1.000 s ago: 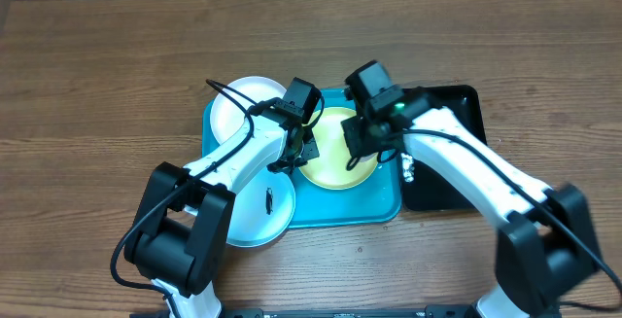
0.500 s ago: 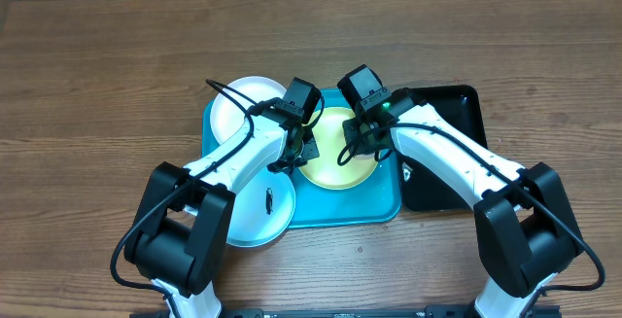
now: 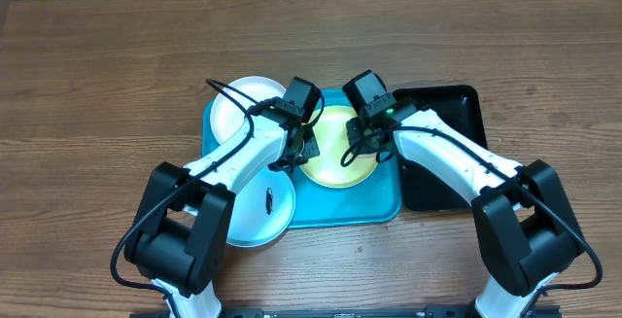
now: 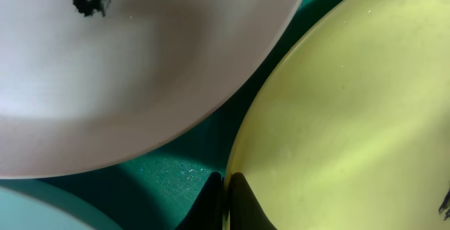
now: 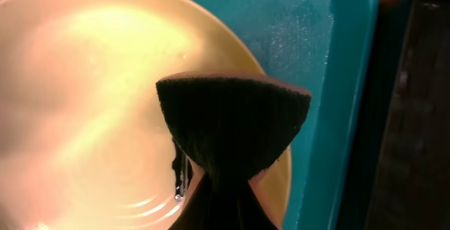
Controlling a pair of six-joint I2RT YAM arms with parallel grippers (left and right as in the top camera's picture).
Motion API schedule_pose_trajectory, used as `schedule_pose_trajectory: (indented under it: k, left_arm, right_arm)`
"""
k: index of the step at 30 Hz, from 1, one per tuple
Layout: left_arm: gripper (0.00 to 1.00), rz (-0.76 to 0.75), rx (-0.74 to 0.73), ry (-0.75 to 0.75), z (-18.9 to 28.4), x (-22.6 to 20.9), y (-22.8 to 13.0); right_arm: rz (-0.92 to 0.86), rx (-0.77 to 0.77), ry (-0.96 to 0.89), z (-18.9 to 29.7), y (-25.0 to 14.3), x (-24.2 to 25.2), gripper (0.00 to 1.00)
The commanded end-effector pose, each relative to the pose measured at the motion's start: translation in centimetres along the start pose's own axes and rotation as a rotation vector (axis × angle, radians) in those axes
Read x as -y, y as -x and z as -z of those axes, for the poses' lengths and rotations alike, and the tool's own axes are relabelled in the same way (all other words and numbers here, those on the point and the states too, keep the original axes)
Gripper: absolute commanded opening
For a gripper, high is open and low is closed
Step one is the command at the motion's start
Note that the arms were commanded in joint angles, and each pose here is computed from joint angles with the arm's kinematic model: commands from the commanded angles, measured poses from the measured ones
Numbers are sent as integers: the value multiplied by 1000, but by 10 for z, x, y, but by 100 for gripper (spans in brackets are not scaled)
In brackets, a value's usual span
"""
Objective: Clean dirty plates on tray and stack at the side
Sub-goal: 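Move the sponge onto the yellow plate and wipe it with the right gripper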
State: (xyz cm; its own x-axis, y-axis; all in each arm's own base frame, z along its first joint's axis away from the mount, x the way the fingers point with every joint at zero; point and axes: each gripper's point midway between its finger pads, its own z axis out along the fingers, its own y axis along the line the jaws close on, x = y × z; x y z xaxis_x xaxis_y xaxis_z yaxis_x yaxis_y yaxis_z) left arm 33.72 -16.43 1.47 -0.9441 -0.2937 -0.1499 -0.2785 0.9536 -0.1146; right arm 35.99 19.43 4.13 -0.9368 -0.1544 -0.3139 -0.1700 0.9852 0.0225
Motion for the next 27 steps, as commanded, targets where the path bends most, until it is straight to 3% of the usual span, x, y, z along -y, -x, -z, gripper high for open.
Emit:
schedule_pose_trajectory:
  k: [1, 15, 27]
  left_arm:
    - [4, 24, -5, 15, -5, -5, 1]
    - [4, 23, -5, 15, -5, -5, 1]
    - [4, 20, -9, 8, -5, -4, 0]
  right_arm:
    - [-32, 9, -7, -2, 2, 3, 4]
    - [-91, -97, 1, -36, -20, 0, 4]
    - [-120, -193, 183, -39, -35, -33, 4]
